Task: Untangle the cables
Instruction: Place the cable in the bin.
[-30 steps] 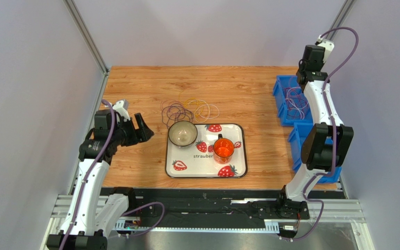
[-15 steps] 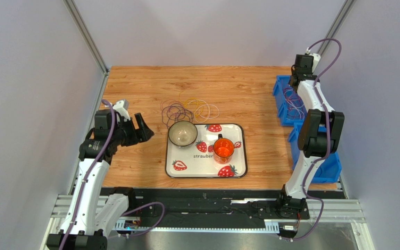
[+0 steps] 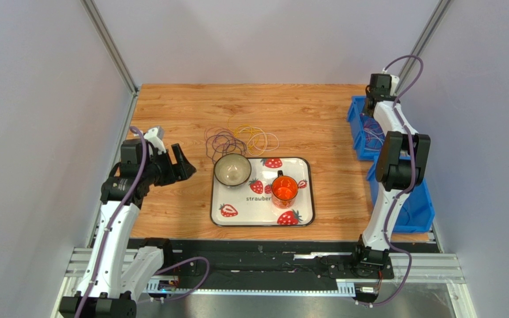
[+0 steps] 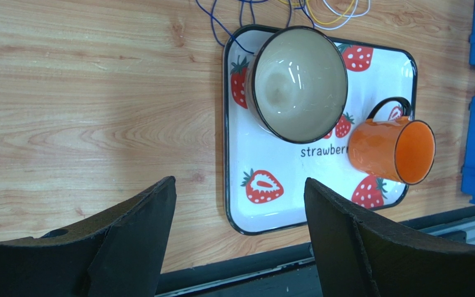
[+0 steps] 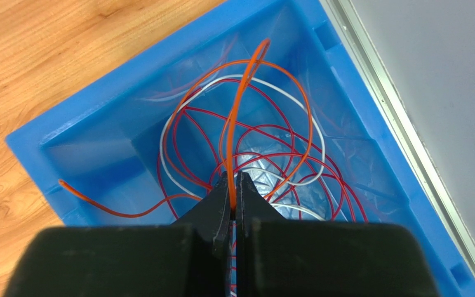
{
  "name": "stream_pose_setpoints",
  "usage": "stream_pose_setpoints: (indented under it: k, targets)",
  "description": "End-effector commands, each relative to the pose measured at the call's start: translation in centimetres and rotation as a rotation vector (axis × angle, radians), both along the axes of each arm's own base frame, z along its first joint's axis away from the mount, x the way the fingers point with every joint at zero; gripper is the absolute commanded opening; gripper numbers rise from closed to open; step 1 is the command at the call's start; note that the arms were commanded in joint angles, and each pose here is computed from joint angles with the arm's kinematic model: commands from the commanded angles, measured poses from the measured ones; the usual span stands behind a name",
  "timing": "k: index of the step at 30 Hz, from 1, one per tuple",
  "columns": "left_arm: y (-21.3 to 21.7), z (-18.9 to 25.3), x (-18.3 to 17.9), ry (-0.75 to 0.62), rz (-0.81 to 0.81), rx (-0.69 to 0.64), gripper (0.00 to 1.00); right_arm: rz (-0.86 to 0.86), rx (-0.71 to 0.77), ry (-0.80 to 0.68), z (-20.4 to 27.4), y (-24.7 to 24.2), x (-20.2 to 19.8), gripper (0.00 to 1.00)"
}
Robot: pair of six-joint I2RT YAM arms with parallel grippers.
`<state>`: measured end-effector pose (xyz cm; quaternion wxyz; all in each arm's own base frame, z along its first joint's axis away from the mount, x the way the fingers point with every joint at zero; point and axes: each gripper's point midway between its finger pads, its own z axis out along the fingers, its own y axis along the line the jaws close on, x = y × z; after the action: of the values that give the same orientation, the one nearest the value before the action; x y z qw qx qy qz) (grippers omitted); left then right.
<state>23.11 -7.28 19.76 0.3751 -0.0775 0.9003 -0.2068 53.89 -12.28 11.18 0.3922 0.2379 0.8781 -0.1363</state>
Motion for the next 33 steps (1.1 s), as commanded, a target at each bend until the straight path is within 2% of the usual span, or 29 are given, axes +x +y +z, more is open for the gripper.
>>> stream_pose_setpoints:
  k: [1, 7, 16, 19, 20, 23, 26, 33]
  targets:
    - [-0.2, 0.4, 0.3, -0.02, -0.014, 0.0, 0.84, -0.015, 0.016, -0.006, 0.2, -0.7, 0.7, 0.0]
    - [-0.2, 0.3, 0.3, -0.02, -0.014, 0.0, 0.84, -0.03, 0.029, 0.054, -1.4, -0.8, -0.3, 0.0]
    - [-0.3, 0.5, 0.2, -0.026, -0.018, -0.002, 0.84, -0.019, 0.054, 0.042, 1.7, -0.1, -1.6, 0.01]
    - [-0.3, 0.6, 0.1, -0.031, -0.02, -0.003, 0.84, -0.028, 0.051, 0.058, 3.2, -0.1, -2.6, 0.23]
    - [-0.3, 0.7, 0.1, -0.036, -0.019, -0.004, 0.84, -0.031, 0.048, 0.056, 3.7, -0.2, -2.9, 0.35]
    - [-0.3, 0.9, 0.1, -0.043, -0.022, -0.005, 0.84, -0.031, 0.045, 0.028, 5.8, 0.0, -3.7, 0.48]
    - [-0.4, 0.9, 0.0, -0.046, -0.025, -0.006, 0.84, -0.03, 0.043, -0.007, 8.0, 0.2, -4.5, 0.53]
    - [-0.4, 1.2, -0.1, -0.06, -0.028, -0.009, 0.84, -0.014, 0.043, -0.086, 13.6, 0.9, -5.8, 0.54]
